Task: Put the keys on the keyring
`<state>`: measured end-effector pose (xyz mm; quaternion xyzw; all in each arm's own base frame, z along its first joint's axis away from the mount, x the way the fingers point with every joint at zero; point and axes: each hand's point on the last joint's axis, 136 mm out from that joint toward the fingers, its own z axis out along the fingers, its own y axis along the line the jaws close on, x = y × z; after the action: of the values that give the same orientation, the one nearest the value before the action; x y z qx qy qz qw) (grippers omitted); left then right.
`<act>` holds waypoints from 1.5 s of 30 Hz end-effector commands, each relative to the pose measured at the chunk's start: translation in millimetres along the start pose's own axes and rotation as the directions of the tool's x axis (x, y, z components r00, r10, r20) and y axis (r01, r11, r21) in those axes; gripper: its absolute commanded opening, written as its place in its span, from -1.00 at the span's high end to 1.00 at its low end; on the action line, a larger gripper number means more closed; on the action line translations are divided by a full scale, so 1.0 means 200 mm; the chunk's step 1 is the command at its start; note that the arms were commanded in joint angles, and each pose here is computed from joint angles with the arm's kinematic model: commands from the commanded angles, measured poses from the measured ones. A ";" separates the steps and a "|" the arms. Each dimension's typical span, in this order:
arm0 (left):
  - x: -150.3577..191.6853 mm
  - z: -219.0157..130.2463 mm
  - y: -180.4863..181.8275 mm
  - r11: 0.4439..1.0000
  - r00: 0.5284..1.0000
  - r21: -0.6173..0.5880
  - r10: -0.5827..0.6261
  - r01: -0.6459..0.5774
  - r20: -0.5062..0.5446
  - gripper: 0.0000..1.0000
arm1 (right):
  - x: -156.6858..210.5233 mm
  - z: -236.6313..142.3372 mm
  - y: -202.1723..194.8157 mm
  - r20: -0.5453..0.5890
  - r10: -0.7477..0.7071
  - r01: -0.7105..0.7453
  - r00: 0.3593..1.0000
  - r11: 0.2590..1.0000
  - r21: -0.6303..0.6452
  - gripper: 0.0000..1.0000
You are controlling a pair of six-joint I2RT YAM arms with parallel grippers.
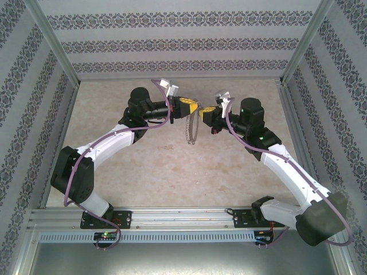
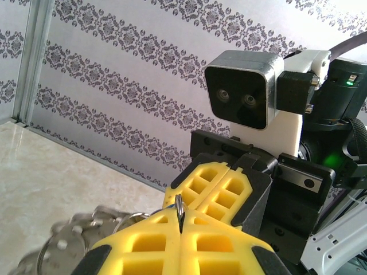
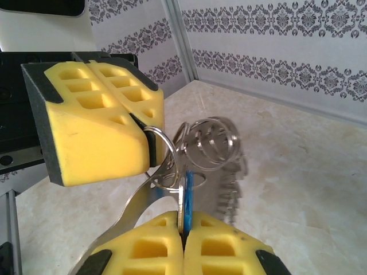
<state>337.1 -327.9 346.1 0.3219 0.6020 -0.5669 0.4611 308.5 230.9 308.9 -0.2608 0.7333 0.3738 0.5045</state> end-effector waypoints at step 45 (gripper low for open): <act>-0.05 -0.03 -0.07 0.993 0.993 -0.018 0.114 -0.115 -0.025 1.00 | -0.09 0.00 0.06 -0.024 -0.113 0.114 0.993 0.993 0.031 1.00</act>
<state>334.0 -324.1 332.3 0.3410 0.6236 -0.5330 0.4591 311.9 232.2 315.6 -0.2798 0.7424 0.3329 0.5097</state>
